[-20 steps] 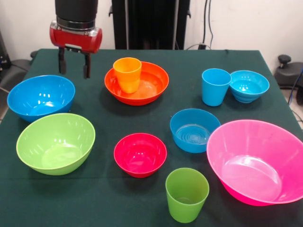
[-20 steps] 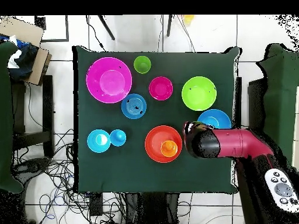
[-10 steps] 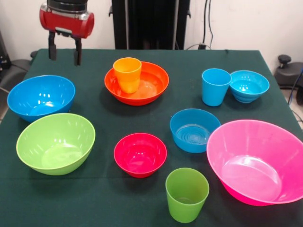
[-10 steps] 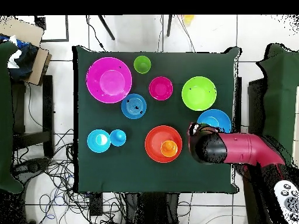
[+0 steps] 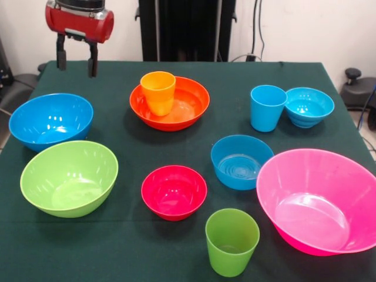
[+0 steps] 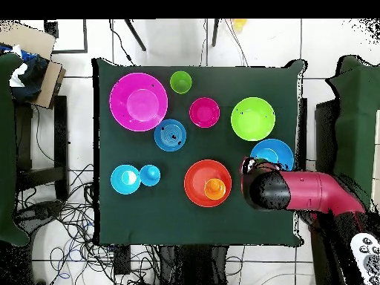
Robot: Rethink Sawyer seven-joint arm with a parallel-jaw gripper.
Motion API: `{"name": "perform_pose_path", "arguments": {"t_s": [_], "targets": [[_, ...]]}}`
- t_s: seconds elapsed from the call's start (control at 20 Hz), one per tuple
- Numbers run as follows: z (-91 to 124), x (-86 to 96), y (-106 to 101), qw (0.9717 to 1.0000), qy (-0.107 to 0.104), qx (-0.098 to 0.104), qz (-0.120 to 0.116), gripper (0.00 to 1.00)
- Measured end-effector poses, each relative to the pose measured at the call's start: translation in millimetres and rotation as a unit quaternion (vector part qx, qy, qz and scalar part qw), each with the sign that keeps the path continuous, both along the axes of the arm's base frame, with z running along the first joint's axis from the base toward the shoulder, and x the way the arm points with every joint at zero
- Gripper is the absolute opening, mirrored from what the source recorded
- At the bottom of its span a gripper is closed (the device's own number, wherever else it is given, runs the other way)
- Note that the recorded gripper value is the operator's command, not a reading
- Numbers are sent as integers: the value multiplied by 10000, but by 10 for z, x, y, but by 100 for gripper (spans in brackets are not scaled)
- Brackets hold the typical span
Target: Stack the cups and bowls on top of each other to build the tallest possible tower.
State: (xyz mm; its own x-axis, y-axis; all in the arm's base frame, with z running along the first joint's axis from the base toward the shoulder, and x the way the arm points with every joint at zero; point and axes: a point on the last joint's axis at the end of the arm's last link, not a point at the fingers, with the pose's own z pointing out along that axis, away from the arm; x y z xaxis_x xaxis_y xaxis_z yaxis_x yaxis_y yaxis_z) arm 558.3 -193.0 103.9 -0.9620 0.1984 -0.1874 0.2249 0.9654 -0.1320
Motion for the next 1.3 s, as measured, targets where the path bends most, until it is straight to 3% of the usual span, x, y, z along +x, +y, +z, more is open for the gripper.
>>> {"name": "perform_pose_path", "arguments": {"t_s": [0.6,1.3], "targets": [[-296,28,-67,9997,101,191,-107,100],[-632,224,-406,9982,269,323,-438,100]]}}
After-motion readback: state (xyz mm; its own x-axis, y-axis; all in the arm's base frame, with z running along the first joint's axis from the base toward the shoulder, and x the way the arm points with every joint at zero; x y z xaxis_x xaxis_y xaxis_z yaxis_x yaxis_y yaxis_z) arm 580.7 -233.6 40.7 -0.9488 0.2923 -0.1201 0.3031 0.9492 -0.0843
